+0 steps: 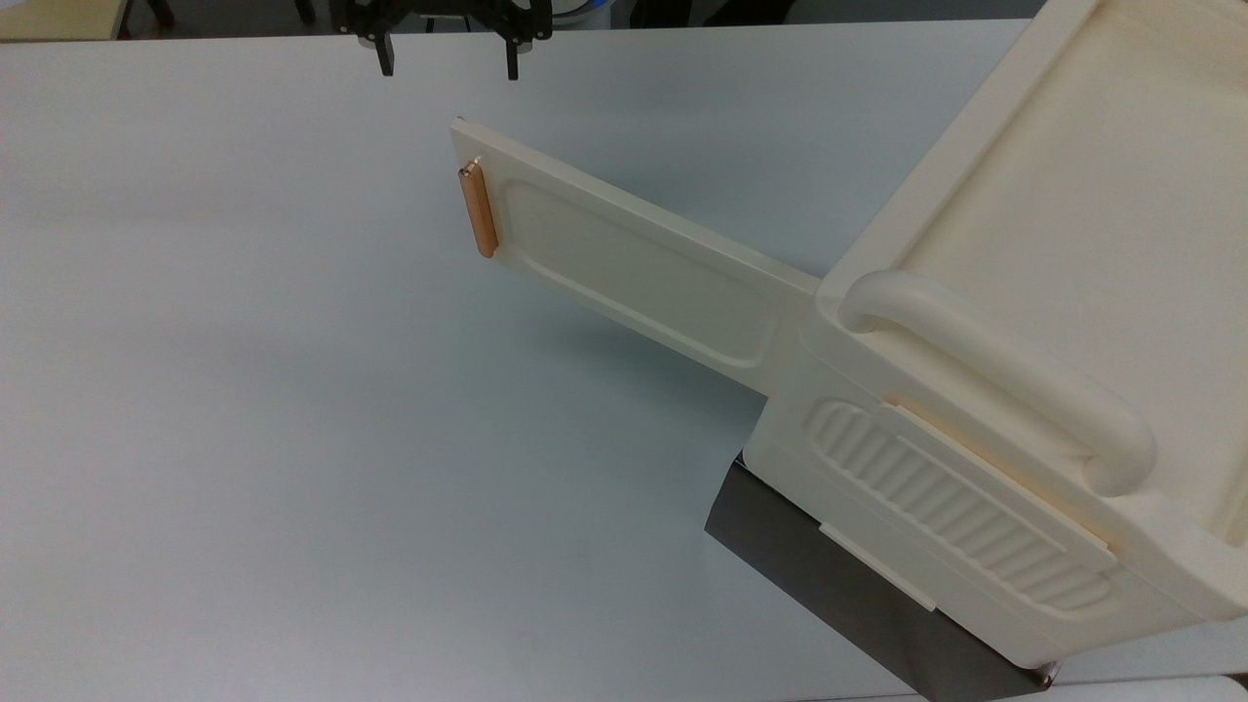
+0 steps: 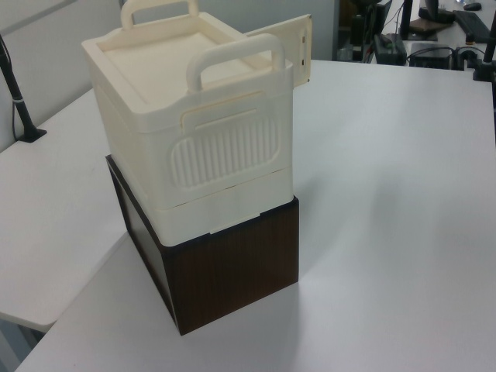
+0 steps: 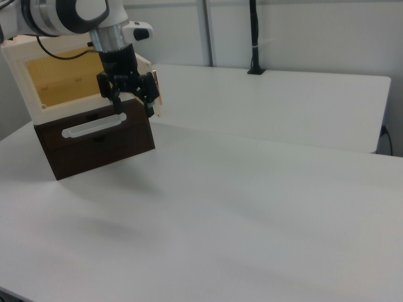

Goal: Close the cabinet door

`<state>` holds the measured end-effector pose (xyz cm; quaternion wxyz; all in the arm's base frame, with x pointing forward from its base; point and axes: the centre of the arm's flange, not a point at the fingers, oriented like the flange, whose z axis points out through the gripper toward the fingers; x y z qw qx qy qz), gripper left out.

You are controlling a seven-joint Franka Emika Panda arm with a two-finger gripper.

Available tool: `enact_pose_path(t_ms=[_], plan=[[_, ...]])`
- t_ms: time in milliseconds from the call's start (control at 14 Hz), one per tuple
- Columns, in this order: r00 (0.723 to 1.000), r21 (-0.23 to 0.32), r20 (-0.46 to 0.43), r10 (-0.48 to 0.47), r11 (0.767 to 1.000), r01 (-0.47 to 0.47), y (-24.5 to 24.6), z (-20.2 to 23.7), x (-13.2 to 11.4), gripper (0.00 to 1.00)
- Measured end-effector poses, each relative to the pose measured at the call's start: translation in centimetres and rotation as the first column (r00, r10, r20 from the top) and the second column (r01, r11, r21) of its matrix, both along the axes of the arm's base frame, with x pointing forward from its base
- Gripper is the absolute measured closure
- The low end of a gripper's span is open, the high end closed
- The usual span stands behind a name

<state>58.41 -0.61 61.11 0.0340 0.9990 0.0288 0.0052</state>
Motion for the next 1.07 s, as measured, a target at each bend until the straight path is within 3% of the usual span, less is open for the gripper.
enact_pose_path(t_ms=[855,1068], plan=[[1.000,0.000,0.000,0.000,1.000,0.000,0.00,0.00,0.00,0.00],[1.000,0.000,0.000,0.000,1.000,0.000,0.00,0.00,0.00,0.05]])
